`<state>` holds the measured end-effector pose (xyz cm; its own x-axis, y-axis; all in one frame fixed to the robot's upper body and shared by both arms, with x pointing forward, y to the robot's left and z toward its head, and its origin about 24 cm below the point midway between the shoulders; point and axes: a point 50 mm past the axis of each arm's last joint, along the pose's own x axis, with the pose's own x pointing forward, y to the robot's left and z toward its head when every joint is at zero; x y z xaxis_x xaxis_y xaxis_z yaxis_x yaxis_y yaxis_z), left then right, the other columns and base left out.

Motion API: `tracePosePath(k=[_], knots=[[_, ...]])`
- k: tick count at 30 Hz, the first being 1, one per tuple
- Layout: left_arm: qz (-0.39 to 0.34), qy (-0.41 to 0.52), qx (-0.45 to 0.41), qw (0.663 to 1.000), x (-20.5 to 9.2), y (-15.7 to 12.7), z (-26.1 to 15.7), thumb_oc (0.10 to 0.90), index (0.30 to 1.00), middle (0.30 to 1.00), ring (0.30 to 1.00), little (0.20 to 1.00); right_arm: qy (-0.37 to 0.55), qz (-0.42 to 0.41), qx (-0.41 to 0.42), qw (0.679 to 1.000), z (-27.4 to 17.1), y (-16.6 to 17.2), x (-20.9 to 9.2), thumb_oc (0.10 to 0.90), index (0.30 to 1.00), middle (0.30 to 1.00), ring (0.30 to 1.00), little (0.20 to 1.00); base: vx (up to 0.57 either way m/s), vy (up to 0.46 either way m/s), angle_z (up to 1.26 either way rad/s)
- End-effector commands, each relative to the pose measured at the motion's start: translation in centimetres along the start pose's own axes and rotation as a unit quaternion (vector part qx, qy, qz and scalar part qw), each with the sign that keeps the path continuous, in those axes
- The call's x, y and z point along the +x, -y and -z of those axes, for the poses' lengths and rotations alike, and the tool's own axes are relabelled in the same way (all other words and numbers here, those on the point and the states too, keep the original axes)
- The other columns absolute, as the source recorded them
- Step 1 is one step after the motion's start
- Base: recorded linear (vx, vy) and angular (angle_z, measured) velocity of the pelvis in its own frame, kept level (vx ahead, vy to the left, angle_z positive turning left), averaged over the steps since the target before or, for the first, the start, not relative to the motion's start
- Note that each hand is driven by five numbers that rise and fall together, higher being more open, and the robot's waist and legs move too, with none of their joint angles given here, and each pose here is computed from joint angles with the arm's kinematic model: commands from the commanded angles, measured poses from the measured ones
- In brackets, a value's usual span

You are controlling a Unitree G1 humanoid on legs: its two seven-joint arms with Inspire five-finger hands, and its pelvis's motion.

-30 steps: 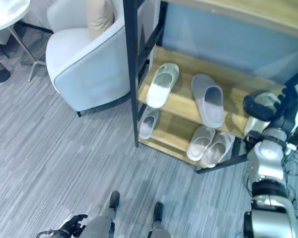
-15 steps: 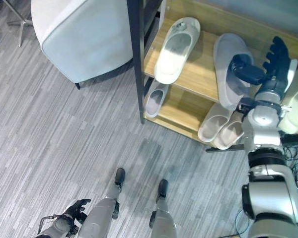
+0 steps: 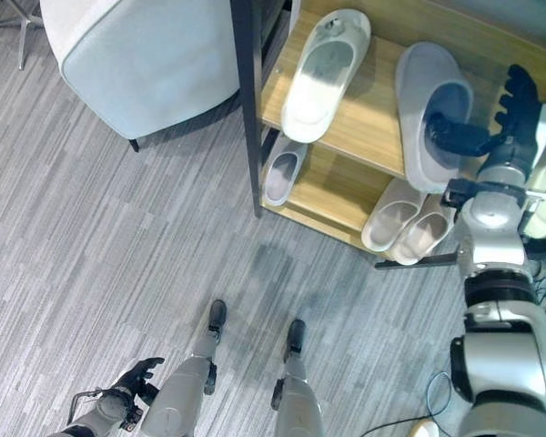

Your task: Arrange the slippers neatly on the shoe rack.

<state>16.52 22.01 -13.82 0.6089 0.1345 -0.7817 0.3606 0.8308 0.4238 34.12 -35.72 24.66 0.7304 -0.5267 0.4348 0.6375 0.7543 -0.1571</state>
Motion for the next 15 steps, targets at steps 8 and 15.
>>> tracePosePath(k=[8,15], knots=[[0.005,0.027,-0.021,0.999,0.4,0.5,-1.7,0.8,0.9,0.9,0.9,0.9,0.172,0.029,-0.002,0.985,-9.4,1.0,2.0,0.8,0.9,0.9,0.9,0.9,0.0,0.005,0.01],[0.001,0.027,-0.031,0.999,0.4,0.4,-1.9,0.8,0.9,0.9,0.9,0.9,0.122,0.008,-0.04,0.992,-6.7,0.4,1.9,0.4,0.3,0.3,0.3,0.3,0.0,0.0,0.0]])
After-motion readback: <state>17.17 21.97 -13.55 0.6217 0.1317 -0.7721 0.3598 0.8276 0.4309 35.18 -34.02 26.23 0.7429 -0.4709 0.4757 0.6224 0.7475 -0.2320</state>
